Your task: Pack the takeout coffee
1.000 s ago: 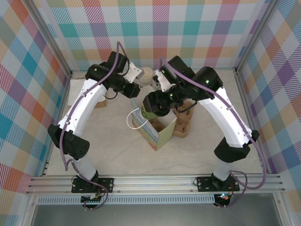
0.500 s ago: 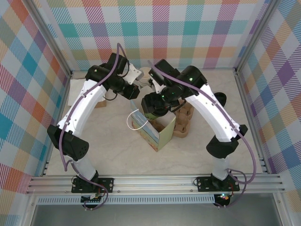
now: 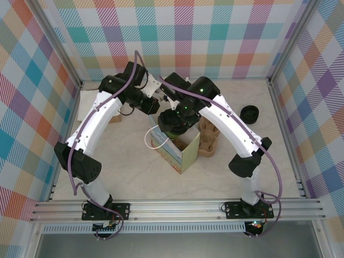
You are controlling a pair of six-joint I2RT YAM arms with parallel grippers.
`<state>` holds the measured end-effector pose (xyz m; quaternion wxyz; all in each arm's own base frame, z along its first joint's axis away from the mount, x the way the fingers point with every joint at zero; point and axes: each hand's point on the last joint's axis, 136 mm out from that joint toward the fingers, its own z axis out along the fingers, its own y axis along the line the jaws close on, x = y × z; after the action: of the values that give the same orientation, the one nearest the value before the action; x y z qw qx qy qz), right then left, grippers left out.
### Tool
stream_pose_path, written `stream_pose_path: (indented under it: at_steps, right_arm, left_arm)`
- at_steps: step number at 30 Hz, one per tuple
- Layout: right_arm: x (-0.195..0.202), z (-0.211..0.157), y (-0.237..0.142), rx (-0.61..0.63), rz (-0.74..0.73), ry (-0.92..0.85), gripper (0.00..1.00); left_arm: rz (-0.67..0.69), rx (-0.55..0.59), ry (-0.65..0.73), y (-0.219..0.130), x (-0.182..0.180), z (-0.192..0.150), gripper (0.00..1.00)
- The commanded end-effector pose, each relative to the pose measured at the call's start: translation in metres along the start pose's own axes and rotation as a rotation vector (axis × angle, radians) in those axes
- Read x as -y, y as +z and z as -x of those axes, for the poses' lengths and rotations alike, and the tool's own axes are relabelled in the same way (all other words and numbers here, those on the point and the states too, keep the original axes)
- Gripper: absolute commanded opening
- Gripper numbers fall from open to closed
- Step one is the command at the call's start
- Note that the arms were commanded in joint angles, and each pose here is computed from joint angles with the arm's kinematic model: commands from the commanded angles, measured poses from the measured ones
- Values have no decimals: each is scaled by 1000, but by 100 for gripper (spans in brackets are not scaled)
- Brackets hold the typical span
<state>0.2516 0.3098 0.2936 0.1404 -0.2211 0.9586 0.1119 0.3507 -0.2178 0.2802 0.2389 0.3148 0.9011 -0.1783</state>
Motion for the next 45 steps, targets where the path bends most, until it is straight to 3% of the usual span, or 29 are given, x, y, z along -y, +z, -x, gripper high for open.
stream_pose_path:
  at_steps: [1,16,28,39,45]
  right_arm:
    - [24,-44,-13,-158,-58,0,69]
    - [44,-61,6,-260,-129,-39,68]
    - [37,-74,27,-366,-101,-90,67]
    - [8,-58,23,-282,-73,-191,66]
    - [6,-59,29,-301,-70,-197,66]
  left_arm:
    - [-7,34,6,-12,0,1,10]
    - [-3,22,8,-8,-2,-2,10]
    - [-13,23,4,-5,-2,-1,10]
    - [-19,5,-8,2,-3,-2,10]
    - [-18,1,-10,3,-4,-3,10]
